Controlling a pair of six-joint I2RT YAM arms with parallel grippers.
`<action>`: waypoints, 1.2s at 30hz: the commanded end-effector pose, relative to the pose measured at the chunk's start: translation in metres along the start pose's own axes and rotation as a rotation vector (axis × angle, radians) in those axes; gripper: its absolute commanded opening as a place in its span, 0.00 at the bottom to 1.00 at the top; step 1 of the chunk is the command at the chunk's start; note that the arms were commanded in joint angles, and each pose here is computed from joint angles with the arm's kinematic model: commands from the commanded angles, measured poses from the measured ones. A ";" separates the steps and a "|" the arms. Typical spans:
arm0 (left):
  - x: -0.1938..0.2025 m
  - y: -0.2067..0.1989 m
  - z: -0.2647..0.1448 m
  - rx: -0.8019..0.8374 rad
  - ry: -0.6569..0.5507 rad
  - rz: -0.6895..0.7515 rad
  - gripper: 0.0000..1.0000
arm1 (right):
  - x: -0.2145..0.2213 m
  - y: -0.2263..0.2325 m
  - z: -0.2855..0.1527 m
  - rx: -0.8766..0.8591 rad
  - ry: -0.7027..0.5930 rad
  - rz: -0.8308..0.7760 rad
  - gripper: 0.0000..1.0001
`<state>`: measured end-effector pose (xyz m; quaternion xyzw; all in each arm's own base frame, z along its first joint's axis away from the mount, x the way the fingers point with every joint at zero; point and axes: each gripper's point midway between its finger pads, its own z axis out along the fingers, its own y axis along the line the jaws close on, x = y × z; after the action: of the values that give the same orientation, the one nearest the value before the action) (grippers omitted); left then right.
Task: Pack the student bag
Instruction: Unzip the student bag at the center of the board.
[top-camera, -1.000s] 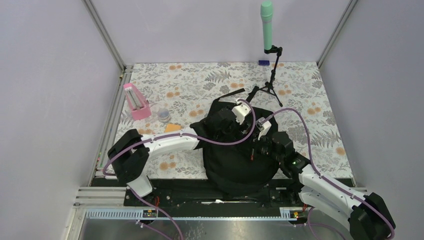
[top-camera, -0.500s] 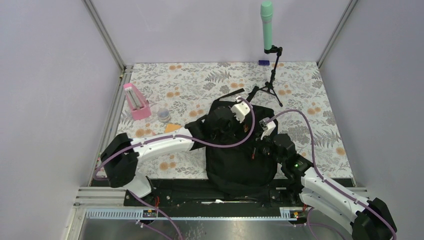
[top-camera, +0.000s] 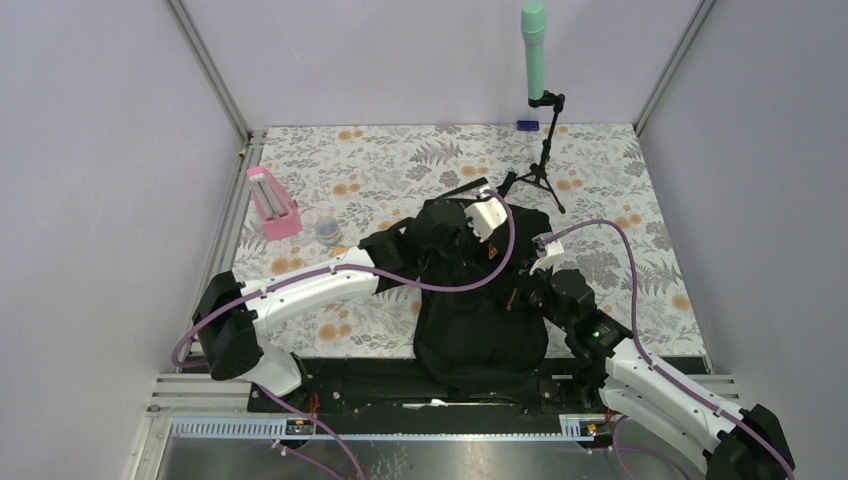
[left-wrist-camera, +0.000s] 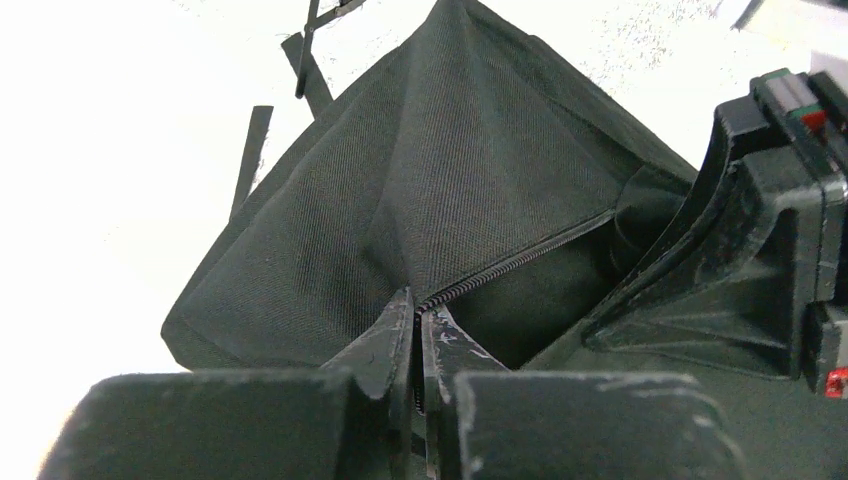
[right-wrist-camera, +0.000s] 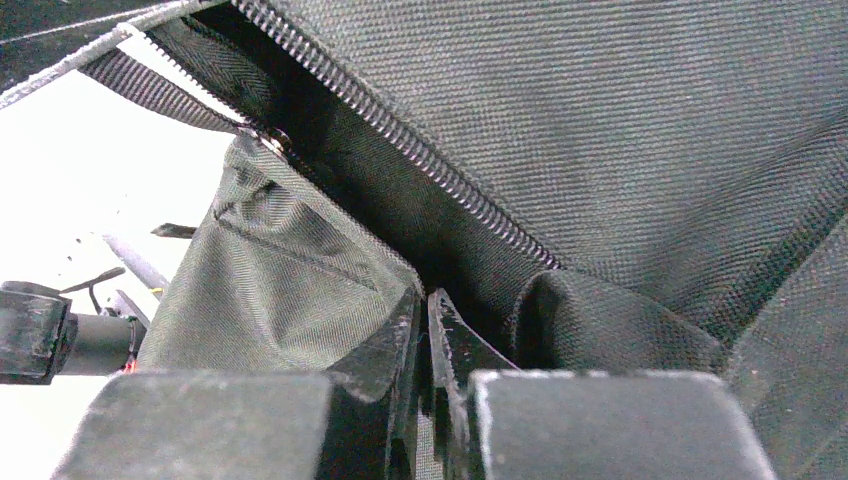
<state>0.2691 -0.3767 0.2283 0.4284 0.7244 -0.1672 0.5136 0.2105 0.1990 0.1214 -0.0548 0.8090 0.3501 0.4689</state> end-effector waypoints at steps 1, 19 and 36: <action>-0.122 0.067 -0.059 -0.214 -0.320 0.034 0.00 | 0.034 -0.043 -0.013 0.193 0.115 -0.009 0.09; -0.054 0.012 -0.041 0.065 -0.176 -0.081 0.00 | -0.028 0.018 -0.044 0.004 0.028 -0.087 0.61; -0.038 0.007 -0.040 0.072 -0.139 -0.159 0.06 | -0.085 0.008 -0.038 0.125 -0.050 -0.431 0.66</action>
<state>0.2541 -0.3614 0.2311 0.4155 0.7413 -0.2195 0.4793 0.2052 0.1684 0.1938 -0.1711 0.7973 0.2482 0.5229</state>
